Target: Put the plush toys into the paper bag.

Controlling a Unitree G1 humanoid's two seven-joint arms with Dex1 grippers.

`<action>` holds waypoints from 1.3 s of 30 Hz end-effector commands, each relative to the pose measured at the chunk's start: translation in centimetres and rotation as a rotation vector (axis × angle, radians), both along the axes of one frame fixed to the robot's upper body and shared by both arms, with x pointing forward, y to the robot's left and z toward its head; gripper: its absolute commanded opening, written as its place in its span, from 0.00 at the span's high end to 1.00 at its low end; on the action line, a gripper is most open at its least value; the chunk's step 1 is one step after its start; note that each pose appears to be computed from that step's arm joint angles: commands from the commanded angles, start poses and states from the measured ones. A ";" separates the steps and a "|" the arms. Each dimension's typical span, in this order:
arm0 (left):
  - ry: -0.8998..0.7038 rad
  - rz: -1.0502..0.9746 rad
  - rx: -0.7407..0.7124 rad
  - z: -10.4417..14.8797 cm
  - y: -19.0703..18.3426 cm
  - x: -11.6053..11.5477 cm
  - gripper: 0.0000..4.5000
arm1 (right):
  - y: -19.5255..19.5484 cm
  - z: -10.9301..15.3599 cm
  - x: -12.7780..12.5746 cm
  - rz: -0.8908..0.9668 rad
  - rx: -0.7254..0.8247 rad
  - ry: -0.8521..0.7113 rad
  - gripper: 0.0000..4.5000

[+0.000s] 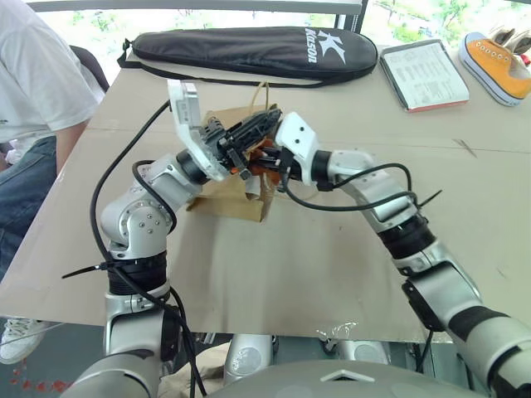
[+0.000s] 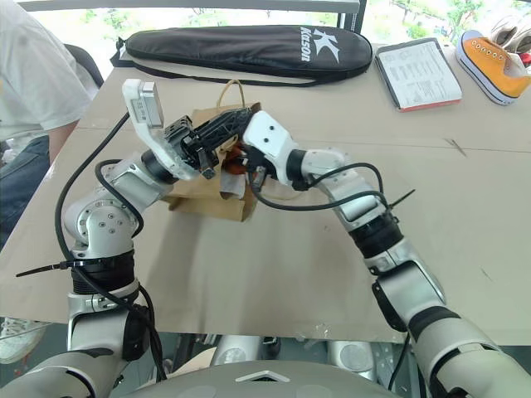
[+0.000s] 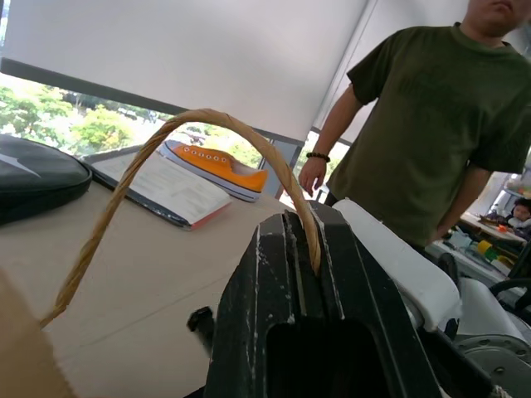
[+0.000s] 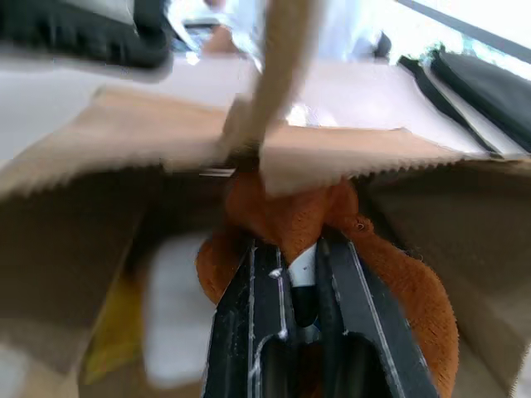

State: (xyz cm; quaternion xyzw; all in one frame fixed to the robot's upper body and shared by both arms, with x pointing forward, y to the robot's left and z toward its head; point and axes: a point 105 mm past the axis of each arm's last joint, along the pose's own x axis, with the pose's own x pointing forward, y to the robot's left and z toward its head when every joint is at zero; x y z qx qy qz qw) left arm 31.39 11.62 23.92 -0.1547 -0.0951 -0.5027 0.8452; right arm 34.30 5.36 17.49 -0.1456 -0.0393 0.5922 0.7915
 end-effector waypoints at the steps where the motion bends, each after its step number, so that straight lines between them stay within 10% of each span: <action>1: -0.053 -0.018 0.014 0.6 -0.5 -0.9 1.00 | 1.6 0.1 -0.9 0.127 0.028 0.050 0.85; 9: -0.043 0.015 0.033 -0.1 0.5 -1.2 1.00 | 1.7 -1.9 -0.4 0.129 0.049 0.080 0.02; 27: -0.023 0.019 0.036 0.0 3.3 -0.9 1.00 | -5.5 2.0 -2.8 -0.024 0.064 0.114 0.02; 39: -0.005 0.006 0.052 0.0 3.3 -1.0 1.00 | -9.3 -2.8 1.2 -0.397 -0.044 0.424 0.02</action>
